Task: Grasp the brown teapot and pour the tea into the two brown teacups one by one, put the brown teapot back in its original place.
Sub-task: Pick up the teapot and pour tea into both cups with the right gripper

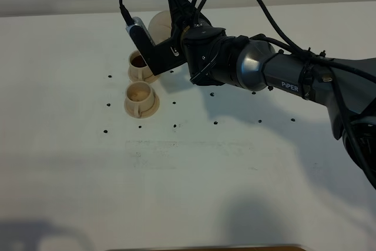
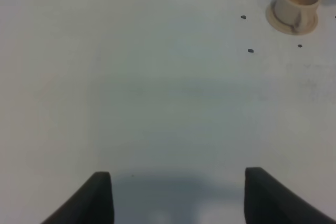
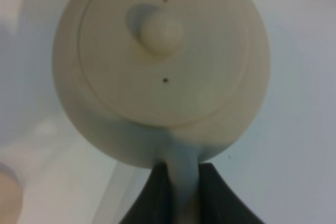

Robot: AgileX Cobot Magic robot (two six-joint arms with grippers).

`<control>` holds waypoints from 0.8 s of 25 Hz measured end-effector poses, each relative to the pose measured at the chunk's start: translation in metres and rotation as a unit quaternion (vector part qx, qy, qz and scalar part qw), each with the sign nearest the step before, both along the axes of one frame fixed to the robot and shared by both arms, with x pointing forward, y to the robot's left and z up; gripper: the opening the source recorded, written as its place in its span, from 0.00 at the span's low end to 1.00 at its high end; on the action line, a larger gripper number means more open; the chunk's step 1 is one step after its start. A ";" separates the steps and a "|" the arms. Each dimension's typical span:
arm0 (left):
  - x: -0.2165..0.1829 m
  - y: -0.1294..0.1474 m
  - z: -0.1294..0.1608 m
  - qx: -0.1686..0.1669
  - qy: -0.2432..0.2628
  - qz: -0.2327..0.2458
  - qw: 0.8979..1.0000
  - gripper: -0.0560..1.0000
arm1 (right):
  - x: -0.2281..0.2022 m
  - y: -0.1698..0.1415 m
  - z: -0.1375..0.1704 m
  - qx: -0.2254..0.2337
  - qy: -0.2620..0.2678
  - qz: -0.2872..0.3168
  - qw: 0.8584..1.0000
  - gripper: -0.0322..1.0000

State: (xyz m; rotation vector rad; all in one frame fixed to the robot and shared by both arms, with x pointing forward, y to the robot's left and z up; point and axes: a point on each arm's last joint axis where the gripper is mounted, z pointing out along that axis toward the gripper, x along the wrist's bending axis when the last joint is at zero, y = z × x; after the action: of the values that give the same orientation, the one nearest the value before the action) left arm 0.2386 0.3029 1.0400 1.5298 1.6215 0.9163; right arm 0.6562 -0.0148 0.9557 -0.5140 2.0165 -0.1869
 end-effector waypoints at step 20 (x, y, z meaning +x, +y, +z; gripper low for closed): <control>0.000 0.000 0.000 0.000 0.000 0.000 1.000 0.62 | -0.001 0.000 -0.001 0.044 0.011 -0.026 0.999 0.11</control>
State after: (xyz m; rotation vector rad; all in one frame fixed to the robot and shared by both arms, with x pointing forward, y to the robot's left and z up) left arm 0.2386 0.3029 1.0400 1.5298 1.6215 0.9163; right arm 0.6555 -0.0149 0.9546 -0.4099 2.0516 -0.1233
